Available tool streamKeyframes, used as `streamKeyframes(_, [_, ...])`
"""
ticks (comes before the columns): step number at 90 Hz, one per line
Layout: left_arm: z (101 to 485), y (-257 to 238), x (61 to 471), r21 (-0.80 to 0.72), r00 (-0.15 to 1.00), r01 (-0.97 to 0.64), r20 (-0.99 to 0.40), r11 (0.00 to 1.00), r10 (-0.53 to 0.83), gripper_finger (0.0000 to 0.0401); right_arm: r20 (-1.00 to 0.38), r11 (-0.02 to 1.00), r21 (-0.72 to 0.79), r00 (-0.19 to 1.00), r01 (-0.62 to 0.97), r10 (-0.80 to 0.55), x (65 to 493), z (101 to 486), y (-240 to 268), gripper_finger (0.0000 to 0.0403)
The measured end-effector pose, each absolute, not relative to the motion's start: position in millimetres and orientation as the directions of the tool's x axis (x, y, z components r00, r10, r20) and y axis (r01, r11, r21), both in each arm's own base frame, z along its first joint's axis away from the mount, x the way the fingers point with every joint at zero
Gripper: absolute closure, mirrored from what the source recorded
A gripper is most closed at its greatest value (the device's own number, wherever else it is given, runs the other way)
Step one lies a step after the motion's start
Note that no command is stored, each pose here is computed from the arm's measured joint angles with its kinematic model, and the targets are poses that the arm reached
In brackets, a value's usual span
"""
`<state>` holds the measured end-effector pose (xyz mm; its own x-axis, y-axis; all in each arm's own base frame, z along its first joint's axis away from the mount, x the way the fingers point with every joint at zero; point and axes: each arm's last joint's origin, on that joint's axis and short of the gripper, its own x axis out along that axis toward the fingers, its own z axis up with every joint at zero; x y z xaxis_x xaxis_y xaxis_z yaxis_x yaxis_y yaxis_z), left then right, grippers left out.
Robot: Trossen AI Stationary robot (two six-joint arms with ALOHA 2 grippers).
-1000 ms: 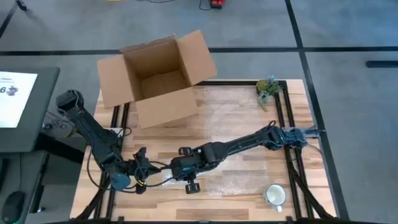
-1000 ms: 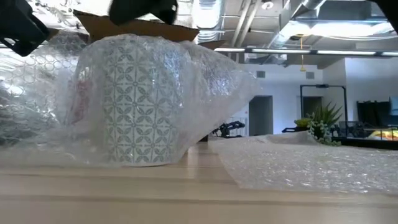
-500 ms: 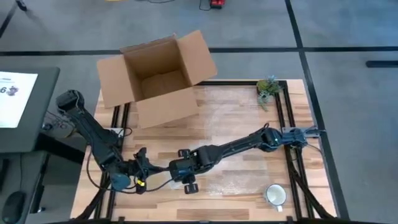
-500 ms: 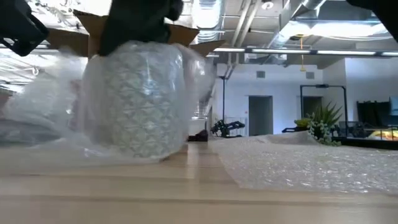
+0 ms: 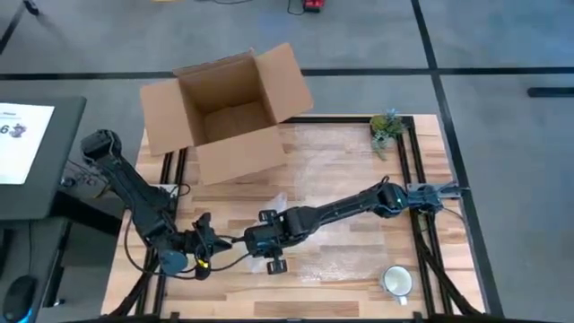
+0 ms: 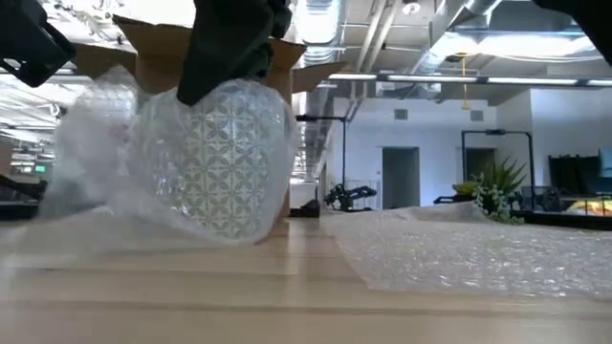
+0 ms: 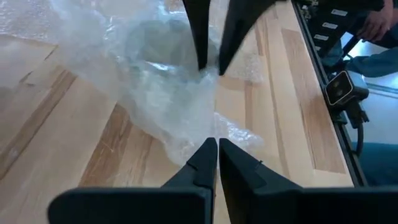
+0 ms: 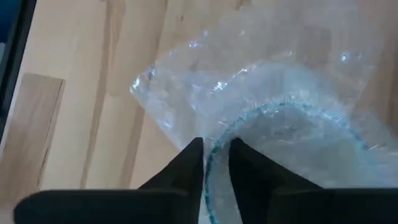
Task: Wrap mug
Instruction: Wrap the green patterned mug with the bubble wrap
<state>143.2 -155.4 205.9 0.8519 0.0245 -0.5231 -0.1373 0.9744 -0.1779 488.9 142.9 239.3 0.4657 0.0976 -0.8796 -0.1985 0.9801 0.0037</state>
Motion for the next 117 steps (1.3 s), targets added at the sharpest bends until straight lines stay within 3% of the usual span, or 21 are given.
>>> streamKeyframes(17, [206,-155,143,-0.178,0.852,-0.137,-0.523,0.974,0.025,0.0401,-0.896,0.981,0.008,0.434,-0.192,0.093,484,244,138,0.0398])
streamKeyframes(55, [206,-156,143,-0.18,0.853,-0.137,-0.522,0.974,0.023,0.0401,-0.882,0.99,0.032,0.462,-0.137,0.092,481,261,128,0.0402])
streamKeyframes(87, [206,-156,143,-0.191,0.855,-0.14,-0.519,0.971,0.021,0.0401,-0.896,0.997,0.081,0.439,0.014,0.067,492,237,105,0.0402])
streamKeyframes(117, [211,-155,147,-0.174,0.887,-0.163,-0.458,0.971,0.067,0.0401,-0.909,0.995,0.099,0.407,0.002,0.09,490,226,99,0.0402])
